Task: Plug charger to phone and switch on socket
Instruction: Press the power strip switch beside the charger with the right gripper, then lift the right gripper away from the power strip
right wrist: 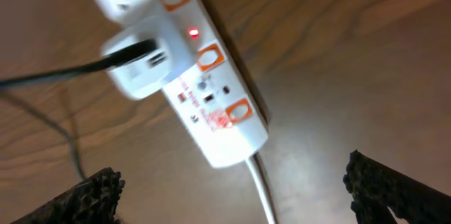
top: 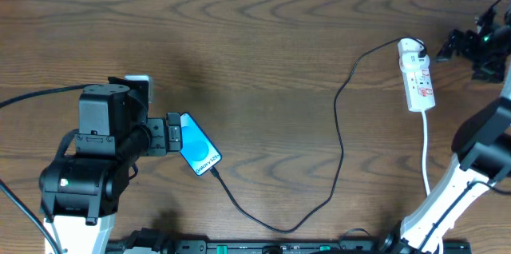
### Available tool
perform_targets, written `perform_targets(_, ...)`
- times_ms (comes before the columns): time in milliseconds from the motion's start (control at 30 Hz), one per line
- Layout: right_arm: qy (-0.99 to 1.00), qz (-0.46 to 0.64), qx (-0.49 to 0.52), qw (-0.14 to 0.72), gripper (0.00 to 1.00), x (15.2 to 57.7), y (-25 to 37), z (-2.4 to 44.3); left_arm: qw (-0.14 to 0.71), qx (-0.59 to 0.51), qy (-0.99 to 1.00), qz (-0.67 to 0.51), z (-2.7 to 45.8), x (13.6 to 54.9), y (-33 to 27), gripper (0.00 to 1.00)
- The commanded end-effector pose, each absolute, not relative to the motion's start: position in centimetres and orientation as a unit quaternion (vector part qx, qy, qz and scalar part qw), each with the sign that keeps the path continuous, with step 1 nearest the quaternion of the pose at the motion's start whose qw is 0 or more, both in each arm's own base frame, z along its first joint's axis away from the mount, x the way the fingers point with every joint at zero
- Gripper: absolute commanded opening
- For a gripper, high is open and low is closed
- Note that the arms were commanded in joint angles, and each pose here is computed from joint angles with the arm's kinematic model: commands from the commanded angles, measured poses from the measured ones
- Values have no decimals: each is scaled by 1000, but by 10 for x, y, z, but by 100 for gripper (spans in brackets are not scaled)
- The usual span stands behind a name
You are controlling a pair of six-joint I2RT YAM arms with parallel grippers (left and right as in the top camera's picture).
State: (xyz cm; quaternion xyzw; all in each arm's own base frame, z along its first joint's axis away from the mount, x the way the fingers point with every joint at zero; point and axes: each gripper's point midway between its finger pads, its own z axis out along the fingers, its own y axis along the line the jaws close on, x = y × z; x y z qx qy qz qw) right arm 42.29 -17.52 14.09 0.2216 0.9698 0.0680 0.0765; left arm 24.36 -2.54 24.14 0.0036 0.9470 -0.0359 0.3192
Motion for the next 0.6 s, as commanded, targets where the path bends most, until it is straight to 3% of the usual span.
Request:
perform_targets(0,965,45,199,166,99,417,-161,224,323,9,946,-27,244,244,-24,98)
perform_targets(267,951,31,165,259,99,377,-121,319,323,9,946,-27,244,244,-24,98)
perform_targets(567,941,23,158,299,99,356,-111,352,323,9,946,-27,244,244,-24,98)
